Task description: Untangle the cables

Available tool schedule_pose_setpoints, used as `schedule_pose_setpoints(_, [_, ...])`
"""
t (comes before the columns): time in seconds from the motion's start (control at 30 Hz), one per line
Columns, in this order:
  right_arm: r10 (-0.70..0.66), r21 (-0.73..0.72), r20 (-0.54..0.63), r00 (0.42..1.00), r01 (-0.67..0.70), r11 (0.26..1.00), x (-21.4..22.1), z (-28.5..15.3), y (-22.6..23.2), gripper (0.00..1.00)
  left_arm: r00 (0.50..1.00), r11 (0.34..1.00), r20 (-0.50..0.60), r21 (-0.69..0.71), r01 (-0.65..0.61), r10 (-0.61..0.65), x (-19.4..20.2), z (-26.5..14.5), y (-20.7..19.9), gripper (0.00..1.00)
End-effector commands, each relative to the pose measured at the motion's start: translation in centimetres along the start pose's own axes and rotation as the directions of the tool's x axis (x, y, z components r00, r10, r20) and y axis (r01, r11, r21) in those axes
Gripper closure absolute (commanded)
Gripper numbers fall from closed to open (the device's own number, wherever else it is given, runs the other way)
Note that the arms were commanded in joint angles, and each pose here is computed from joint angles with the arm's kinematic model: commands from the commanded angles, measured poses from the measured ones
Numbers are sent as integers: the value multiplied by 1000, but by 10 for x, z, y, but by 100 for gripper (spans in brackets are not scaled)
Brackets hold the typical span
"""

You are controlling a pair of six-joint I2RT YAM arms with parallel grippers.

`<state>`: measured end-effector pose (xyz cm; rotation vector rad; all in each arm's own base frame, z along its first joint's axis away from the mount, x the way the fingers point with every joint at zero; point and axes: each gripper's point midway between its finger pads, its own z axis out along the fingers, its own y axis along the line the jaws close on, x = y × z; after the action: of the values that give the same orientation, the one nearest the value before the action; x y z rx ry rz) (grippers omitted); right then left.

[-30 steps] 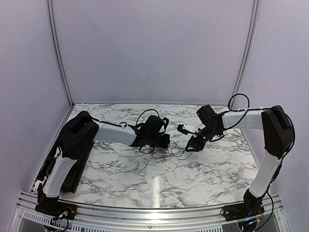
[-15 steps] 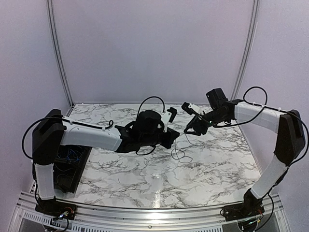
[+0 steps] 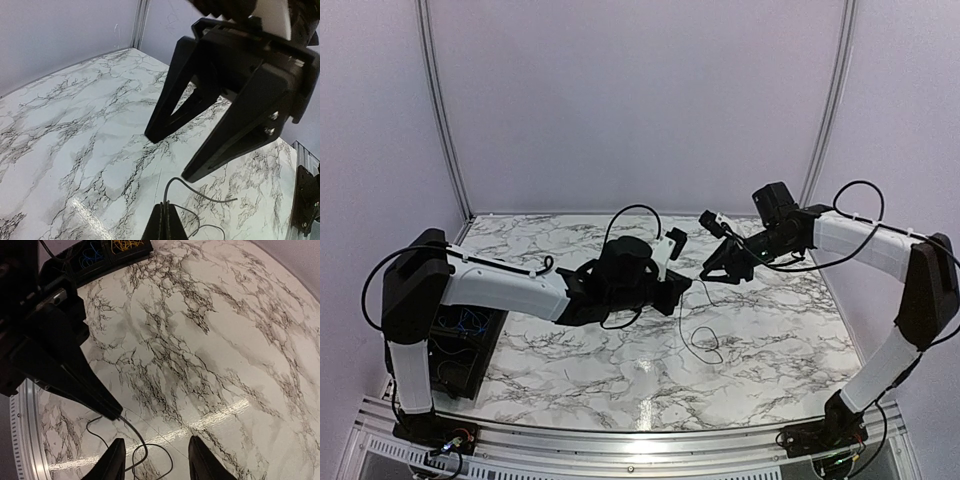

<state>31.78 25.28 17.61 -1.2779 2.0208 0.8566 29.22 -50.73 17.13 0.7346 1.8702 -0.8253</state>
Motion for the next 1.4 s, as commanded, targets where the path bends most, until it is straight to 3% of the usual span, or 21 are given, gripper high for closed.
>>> schedule_pose_setpoints(0.0, [-98,-23,85,992,100,995,-22,-35,22,57,998,1000,58,-3,-3,3,-16,-8,-1,100])
schedule_pose_setpoints(0.13, [-148,-56,89,985,153,987,-15,-36,39,45,997,1000,77,2,-3,3,-19,-12,-2,100])
schedule_pose_setpoints(0.53, [-164,-16,-33,986,164,986,5,10,28,45,991,996,137,82,-21,9,-35,-28,-18,100])
schedule_pose_setpoints(0.63, [-165,-10,-23,986,164,986,1,11,27,56,991,996,137,86,-20,9,-35,-29,-18,100])
schedule_pose_setpoints(0.73, [-169,7,0,986,169,986,-7,8,26,80,991,996,132,89,-20,8,-32,-28,-19,100])
schedule_pose_setpoints(0.8, [-176,21,15,984,175,984,-13,4,26,100,992,996,126,89,-13,2,-29,-27,-18,94])
schedule_pose_setpoints(0.9, [-179,24,48,983,178,984,-28,-6,31,100,993,997,121,73,-8,-1,-23,-21,-14,77])
schedule_pose_setpoints(1.0, [-182,31,88,979,180,983,-46,-20,38,100,991,998,132,60,-3,-5,-18,-11,-11,74])
schedule_pose_setpoints(1.2, [-175,1,142,974,176,984,-74,-42,54,100,974,997,220,75,35,-50,-19,13,-9,89])
schedule_pose_setpoints(1.37, [-203,13,202,958,205,979,-102,-70,69,100,970,995,228,76,70,-86,0,33,-4,95])
